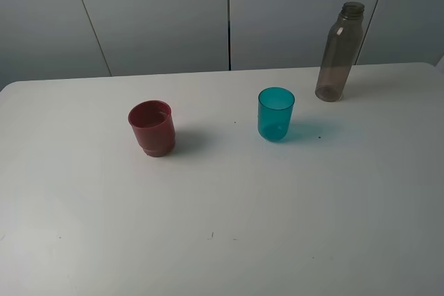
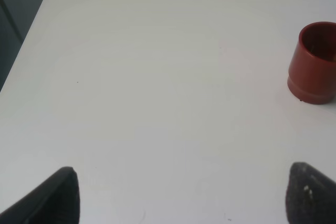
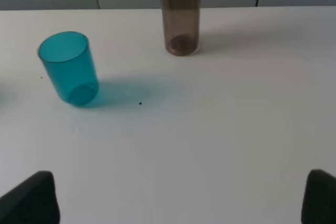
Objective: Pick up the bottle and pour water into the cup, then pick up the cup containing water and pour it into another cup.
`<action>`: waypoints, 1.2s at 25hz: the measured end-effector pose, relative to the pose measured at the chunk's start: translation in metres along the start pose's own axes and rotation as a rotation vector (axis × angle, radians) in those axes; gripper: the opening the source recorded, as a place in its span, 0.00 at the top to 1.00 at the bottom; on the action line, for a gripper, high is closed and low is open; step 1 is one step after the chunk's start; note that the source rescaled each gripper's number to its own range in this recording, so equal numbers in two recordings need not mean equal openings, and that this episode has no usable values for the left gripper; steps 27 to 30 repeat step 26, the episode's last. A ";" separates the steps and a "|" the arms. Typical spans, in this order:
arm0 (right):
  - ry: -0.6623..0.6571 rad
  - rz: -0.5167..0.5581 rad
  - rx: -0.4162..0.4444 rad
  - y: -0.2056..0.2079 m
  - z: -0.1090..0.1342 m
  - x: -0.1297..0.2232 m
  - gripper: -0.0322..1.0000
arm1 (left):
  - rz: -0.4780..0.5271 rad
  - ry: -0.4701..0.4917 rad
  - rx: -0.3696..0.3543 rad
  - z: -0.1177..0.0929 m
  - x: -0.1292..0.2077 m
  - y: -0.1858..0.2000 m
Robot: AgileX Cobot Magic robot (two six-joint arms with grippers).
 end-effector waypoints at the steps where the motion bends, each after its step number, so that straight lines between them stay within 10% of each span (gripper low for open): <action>1: -0.003 0.000 0.014 0.000 0.000 0.000 0.00 | 0.000 0.000 0.000 0.000 0.000 0.000; 30: -0.009 0.000 0.026 0.000 0.000 0.000 0.00 | 0.000 -0.004 0.000 0.000 0.000 0.000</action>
Point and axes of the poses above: a point on each arm's last joint axis where the gripper is mounted, y pointing back along that axis away from the gripper, z along the wrist's bending axis when the last joint is at zero, x = y × z, the point moved 4 cm from there along -y, pointing out along that axis toward the gripper, and after that the axes turned 3 degrees about y, right-handed, at the moved point
